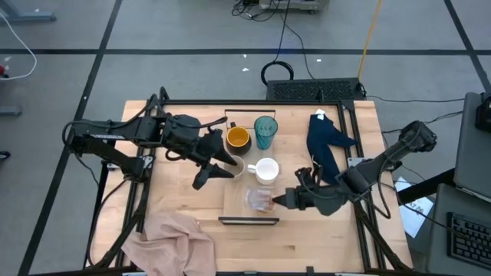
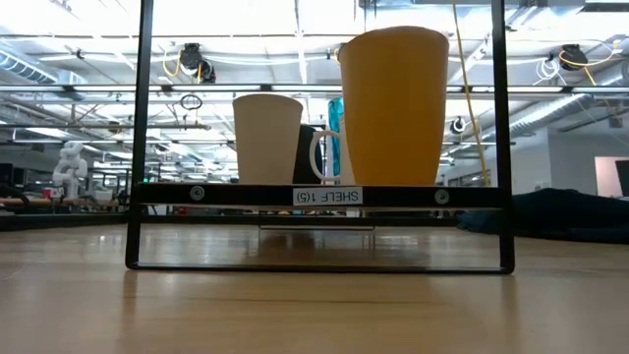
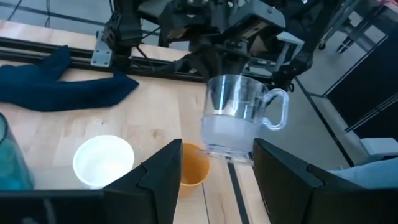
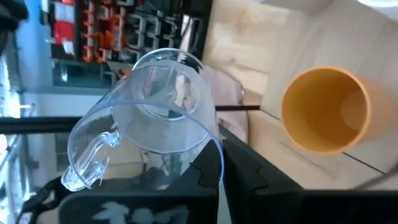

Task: Stack small to large cups/mugs on shelf
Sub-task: Put the transparent mug on the shelf

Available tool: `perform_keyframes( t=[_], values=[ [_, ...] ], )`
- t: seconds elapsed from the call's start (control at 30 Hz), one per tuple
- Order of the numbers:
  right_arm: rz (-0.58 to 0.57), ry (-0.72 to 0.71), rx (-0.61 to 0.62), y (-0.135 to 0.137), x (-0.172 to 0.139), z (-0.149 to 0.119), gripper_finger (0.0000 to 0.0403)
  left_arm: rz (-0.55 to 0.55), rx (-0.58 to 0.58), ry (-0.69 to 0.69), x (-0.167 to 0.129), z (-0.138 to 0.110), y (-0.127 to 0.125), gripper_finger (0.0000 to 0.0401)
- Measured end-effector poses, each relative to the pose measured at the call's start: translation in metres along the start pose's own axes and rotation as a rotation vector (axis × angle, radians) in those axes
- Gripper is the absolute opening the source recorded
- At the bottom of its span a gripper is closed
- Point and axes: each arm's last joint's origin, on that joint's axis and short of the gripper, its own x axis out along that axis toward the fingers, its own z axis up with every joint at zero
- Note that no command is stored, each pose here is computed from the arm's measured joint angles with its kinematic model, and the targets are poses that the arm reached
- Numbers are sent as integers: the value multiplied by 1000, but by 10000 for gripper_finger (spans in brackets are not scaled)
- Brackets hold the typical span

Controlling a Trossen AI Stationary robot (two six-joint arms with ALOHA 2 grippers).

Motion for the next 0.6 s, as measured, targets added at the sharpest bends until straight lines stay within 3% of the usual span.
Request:
perform_keyframes(
  t=[0.2, 0.33, 0.47, 0.6],
  values=[
    [-69, 23, -9, -3, 8, 22, 0, 44, 41, -12, 0, 0, -1, 195],
    [16, 6, -12, 7, 14, 38, 0, 34, 105, -30, 1, 2, -3, 195],
    [93, 0, -5, 16, 19, 52, 0, 17, 241, -27, 2, 0, -9, 195],
    [109, -3, 8, 18, 21, 62, 0, 27, 318, -26, 3, -1, -14, 195]
  ],
)
